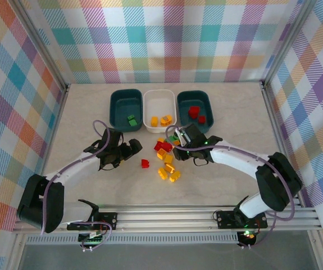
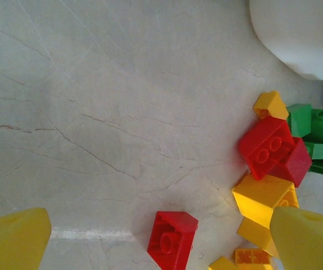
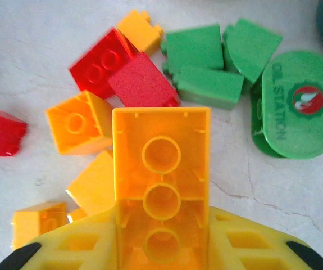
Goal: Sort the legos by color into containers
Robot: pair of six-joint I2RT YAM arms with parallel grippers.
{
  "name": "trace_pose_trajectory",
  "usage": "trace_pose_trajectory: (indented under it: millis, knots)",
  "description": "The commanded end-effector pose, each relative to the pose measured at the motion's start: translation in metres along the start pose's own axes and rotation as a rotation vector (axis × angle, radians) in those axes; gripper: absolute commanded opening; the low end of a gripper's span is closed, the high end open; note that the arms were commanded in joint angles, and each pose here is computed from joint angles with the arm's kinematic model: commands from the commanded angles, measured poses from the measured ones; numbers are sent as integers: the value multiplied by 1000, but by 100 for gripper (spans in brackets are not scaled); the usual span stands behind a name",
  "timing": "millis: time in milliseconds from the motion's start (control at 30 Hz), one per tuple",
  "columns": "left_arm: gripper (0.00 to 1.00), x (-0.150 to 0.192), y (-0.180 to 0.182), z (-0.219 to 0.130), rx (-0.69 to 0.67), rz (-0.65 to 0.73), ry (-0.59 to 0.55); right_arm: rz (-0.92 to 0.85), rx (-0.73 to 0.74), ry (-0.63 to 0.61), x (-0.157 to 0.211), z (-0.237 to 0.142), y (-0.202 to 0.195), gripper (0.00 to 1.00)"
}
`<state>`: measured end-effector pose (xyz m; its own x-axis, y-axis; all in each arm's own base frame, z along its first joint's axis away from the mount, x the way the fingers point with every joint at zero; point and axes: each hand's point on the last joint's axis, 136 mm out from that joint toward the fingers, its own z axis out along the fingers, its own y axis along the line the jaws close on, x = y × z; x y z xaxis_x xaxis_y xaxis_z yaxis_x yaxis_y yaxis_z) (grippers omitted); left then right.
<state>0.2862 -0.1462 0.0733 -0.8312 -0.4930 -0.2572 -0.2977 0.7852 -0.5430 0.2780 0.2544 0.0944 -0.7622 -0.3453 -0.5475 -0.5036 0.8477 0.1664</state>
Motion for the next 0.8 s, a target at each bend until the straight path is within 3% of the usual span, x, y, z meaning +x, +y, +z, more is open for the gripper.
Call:
trace_pose_trajectory:
  millis: [0, 133, 267, 400, 600, 767]
  knots:
    - [100, -3, -15, -1, 40, 8, 3, -15, 0, -90, -38, -10, 6, 34]
    - [100, -13, -17, -4, 73, 24, -3, -16, 21, -132, -87, 11, 0, 34]
    - [100, -38, -12, -11, 168, -87, -29, -5, 38, -133, -127, 45, -8, 34]
    - [100, -40, -19, -11, 239, -126, -12, -26, 65, -116, -158, 76, -12, 34]
    - [100, -37, -21, -21, 263, -106, -21, 1, 78, -58, -168, 115, -30, 34]
    - [100, -34, -18, -28, 247, -87, -32, 5, 62, -40, -172, 124, -32, 39]
